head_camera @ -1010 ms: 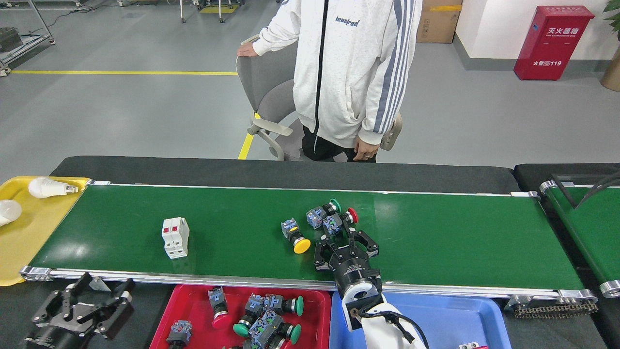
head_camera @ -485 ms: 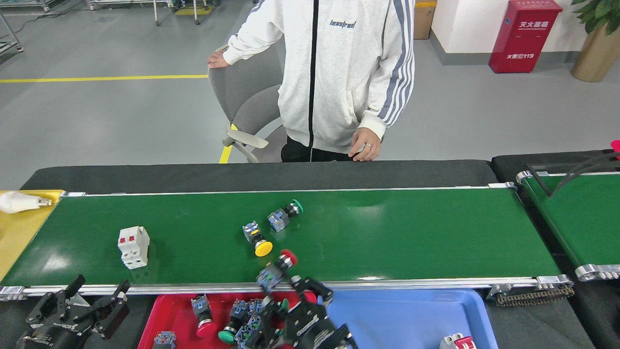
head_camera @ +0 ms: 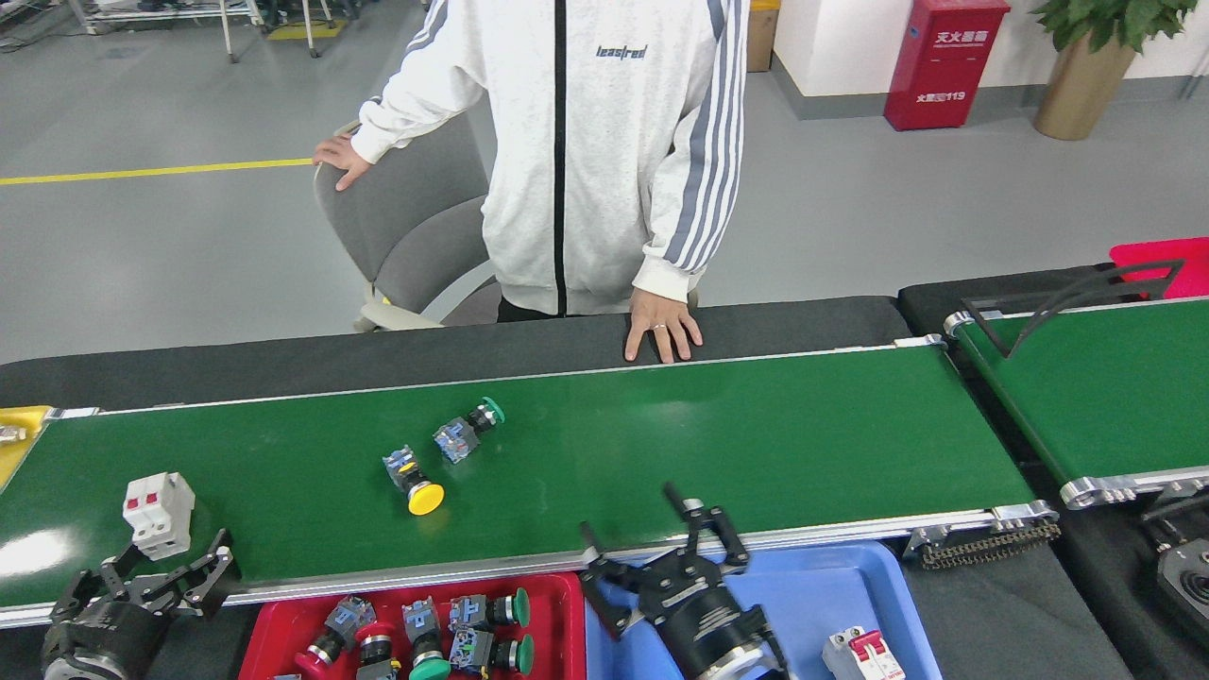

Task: Pick switch part from conveyor to tray

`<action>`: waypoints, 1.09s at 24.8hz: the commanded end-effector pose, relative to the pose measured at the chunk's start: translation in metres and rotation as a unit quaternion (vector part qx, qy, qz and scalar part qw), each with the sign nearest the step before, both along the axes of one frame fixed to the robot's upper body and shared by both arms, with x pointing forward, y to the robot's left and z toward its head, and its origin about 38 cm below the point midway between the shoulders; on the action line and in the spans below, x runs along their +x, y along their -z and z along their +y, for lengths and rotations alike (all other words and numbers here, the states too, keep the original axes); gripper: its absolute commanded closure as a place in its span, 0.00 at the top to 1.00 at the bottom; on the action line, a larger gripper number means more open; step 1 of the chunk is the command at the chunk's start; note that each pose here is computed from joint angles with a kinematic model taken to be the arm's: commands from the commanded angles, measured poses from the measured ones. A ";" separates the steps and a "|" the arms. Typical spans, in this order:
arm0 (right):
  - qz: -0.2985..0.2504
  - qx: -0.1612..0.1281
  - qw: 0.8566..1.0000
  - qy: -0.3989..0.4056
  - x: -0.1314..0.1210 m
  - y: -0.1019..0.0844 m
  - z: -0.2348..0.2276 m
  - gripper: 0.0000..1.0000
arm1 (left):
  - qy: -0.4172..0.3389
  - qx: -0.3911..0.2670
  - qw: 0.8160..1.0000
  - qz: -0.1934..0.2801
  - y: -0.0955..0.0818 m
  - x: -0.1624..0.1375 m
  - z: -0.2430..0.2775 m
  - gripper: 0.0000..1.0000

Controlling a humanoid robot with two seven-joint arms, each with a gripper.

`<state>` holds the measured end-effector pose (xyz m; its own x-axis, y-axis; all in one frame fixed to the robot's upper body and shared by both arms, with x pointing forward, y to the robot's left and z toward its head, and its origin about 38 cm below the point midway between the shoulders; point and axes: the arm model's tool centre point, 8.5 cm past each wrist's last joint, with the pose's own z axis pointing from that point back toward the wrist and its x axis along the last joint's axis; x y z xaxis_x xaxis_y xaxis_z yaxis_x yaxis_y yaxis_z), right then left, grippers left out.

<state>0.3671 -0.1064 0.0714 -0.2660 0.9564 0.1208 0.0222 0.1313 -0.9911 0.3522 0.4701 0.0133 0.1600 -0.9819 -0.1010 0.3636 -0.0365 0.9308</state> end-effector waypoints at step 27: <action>-0.024 0.020 0.996 0.079 -0.023 -0.019 -0.154 1.00 | 0.401 -0.126 0.902 -0.096 -0.038 -0.104 -0.230 0.10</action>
<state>0.3438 -0.2615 0.0851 -0.1284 0.9815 0.1419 0.0766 0.1525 -0.9853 0.2493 0.2621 0.0511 -0.5542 -0.8273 0.0922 0.1255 0.0265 0.9917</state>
